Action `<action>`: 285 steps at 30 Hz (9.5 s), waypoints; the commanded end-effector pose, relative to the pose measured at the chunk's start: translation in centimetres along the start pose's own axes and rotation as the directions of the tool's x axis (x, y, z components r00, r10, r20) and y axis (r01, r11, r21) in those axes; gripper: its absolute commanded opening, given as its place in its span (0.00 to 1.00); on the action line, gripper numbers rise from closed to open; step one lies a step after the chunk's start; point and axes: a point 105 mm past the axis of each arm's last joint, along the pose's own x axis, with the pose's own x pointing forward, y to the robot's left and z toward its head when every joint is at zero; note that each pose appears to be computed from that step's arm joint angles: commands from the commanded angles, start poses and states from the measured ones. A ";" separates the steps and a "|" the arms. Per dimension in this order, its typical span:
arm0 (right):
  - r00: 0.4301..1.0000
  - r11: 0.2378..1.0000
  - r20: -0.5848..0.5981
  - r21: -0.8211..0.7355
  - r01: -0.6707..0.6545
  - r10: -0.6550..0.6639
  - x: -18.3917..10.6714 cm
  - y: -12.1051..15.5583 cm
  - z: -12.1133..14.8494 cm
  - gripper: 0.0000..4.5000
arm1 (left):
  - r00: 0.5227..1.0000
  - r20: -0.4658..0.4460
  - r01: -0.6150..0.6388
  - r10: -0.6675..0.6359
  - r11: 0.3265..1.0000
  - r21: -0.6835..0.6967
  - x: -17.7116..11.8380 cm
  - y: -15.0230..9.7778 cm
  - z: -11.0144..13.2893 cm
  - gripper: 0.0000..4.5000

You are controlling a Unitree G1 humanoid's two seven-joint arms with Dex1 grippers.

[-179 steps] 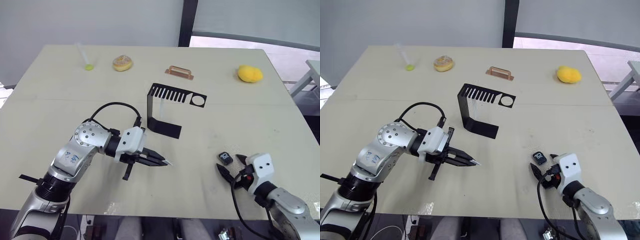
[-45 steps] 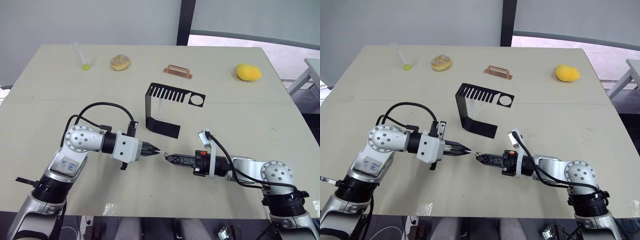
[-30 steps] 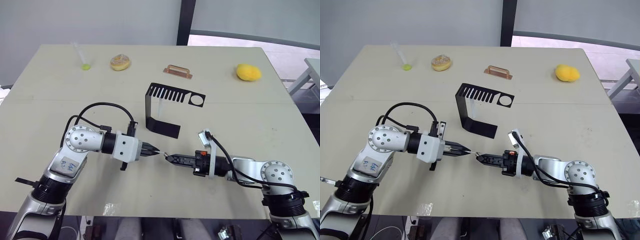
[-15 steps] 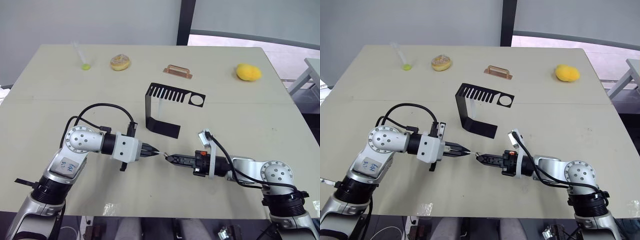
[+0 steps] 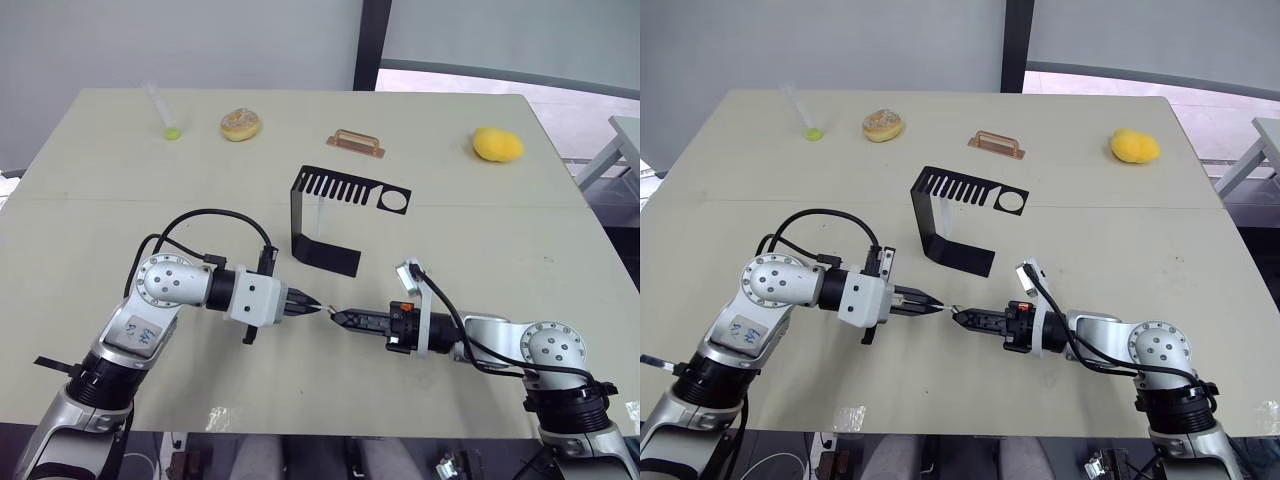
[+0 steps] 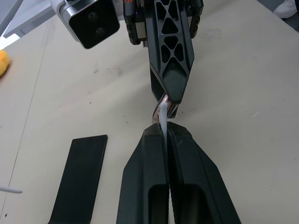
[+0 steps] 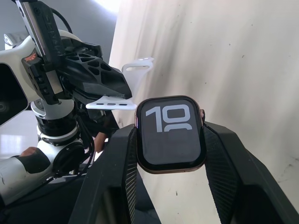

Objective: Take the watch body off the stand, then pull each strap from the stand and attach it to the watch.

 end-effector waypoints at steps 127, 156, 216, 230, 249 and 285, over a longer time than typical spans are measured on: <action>0.993 0.994 -0.063 -0.037 -0.100 0.098 1.0 2.2 -1.4 0.34 | 0.996 -0.086 0.040 -0.034 0.997 0.071 4.2 -0.4 0.3 0.00; 0.993 0.302 -0.104 -0.950 -0.085 -0.049 -2.6 2.9 -0.2 0.34 | 0.985 0.100 -0.080 0.141 0.887 -0.455 -8.4 -3.8 0.0 1.00; 0.772 0.270 0.585 -0.723 0.636 -0.250 -20.1 -6.4 5.4 0.99 | 0.742 -0.226 -0.646 0.631 0.583 -0.493 -16.7 -5.7 -5.3 1.00; 0.941 0.396 0.338 -0.860 0.322 -0.031 0.2 -4.5 8.0 0.01 | 0.669 -0.078 -0.644 0.739 0.523 -0.559 -6.2 -0.8 0.5 1.00; 0.955 0.451 0.273 -0.842 0.295 -0.115 5.1 -8.4 7.7 0.00 | 0.597 -0.155 -0.708 0.787 0.426 -0.564 -2.2 -0.3 -0.2 0.89; 0.971 0.474 0.188 -0.849 0.235 -0.146 6.0 -8.8 5.9 0.00 | 0.489 -0.124 -0.774 0.863 0.364 -0.517 3.4 7.4 -2.2 0.29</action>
